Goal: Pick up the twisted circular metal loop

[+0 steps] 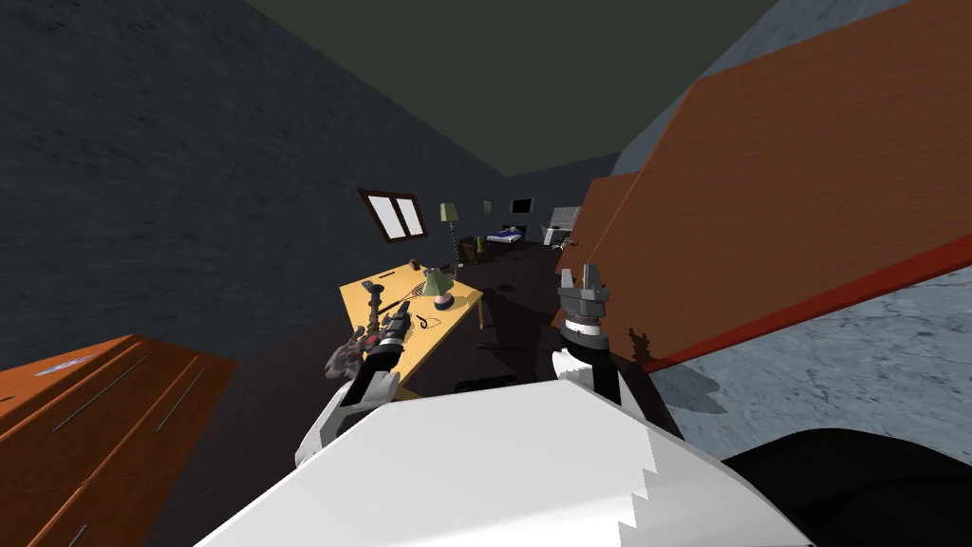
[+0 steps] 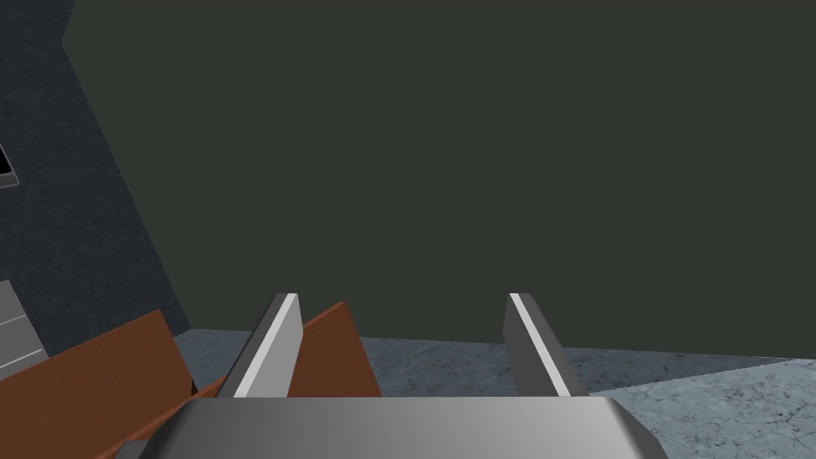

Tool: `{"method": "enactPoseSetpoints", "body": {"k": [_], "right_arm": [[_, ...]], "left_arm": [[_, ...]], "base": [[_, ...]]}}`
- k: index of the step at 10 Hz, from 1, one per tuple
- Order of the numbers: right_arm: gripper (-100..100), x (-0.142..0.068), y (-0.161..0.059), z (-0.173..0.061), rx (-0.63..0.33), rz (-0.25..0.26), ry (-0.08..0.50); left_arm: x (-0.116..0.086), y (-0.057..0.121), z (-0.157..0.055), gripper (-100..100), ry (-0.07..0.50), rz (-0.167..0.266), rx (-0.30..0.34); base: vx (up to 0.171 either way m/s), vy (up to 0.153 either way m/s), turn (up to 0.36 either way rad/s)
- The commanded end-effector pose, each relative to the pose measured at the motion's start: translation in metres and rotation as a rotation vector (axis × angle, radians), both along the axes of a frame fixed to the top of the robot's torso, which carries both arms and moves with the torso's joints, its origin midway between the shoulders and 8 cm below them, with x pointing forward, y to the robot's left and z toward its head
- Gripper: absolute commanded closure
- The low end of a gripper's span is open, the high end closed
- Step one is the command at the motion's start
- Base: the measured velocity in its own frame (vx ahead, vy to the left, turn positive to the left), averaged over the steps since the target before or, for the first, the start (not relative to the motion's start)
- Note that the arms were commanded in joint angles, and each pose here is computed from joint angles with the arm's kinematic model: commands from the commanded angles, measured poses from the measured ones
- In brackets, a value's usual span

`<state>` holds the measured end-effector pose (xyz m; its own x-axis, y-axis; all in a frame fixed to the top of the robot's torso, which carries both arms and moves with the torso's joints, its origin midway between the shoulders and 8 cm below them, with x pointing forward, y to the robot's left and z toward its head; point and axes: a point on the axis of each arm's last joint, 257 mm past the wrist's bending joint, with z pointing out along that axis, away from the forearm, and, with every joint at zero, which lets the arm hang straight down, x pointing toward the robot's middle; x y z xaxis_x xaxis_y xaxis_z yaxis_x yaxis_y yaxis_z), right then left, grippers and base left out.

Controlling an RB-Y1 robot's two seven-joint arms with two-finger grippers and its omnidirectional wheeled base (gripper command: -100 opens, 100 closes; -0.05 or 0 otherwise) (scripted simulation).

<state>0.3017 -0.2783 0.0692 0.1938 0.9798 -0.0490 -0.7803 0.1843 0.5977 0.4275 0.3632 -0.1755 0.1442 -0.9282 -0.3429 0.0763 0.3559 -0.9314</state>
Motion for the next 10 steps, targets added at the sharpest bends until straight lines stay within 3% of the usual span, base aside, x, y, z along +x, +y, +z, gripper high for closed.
{"method": "enactPoseSetpoints", "body": {"k": [1,3,4,7,10], "right_arm": [[0,0.0,0.0,0.0,0.0,0.0,0.0],[0,0.0,0.0,0.0,0.0,0.0,0.0],[0,0.0,0.0,0.0,0.0,0.0,0.0],[0,0.0,0.0,0.0,0.0,0.0,0.0],[0,0.0,0.0,0.0,0.0,0.0,0.0]], "left_arm": [[-0.001,0.008,-0.031,-100,0.076,0.018,-0.017],[0.001,0.02,-0.064,-100,0.16,0.037,-0.031],[0.001,0.021,-0.065,-100,0.162,0.038,-0.032],[0.003,0.039,-0.115,-100,0.287,0.067,-0.04],[0.003,0.045,-0.131,-100,0.33,0.077,-0.04]], "base": [[-0.04,-0.012,-0.104],[-0.021,-0.003,-0.105],[-0.005,0.004,-0.034],[0.011,0.02,-0.08],[0.016,0.027,-0.041]]}}
